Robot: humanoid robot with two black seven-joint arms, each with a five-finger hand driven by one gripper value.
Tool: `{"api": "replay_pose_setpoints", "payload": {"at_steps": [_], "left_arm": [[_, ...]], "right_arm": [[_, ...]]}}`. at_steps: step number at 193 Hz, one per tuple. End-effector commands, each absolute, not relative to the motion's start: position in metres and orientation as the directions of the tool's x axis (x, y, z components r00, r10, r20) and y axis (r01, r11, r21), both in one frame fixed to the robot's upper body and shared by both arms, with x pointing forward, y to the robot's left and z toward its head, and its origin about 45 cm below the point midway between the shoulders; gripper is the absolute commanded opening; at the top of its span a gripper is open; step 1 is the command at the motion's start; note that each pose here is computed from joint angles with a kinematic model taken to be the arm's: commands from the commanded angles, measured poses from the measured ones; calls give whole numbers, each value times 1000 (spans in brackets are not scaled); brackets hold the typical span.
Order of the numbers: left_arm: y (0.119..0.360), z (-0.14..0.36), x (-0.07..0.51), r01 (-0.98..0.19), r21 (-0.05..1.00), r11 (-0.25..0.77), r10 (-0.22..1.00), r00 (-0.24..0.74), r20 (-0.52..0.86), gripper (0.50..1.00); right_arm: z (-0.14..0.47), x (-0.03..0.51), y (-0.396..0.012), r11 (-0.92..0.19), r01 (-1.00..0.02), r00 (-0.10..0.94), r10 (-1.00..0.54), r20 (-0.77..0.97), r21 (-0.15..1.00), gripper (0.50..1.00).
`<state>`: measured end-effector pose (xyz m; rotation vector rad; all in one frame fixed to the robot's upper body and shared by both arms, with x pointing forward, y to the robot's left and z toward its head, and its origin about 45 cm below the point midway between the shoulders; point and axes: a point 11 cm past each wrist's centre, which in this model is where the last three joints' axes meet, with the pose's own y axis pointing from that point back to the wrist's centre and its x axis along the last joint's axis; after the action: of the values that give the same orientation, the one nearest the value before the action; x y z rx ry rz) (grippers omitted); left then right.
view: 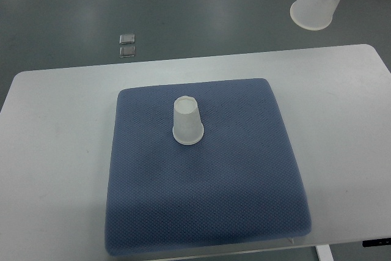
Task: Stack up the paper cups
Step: 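Lift the cup with the right hand and carry it above the pad cup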
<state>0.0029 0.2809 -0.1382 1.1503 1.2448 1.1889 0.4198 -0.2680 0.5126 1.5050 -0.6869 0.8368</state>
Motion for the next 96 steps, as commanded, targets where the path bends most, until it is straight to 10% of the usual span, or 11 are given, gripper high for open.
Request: {"api": "replay_pose_setpoints", "payload": {"at_steps": [1,96], "left_arm": [[281,-138,3,-10,998,56,998,-23,-56,1000],[281,-138,3,-10,998,54,998,-23,-54,1000]], "right_arm": [[510,416,-263,-117,-811,571,58,819,574,705],[489,412,-147,-252,-773,573,116,812,582,709]]}}
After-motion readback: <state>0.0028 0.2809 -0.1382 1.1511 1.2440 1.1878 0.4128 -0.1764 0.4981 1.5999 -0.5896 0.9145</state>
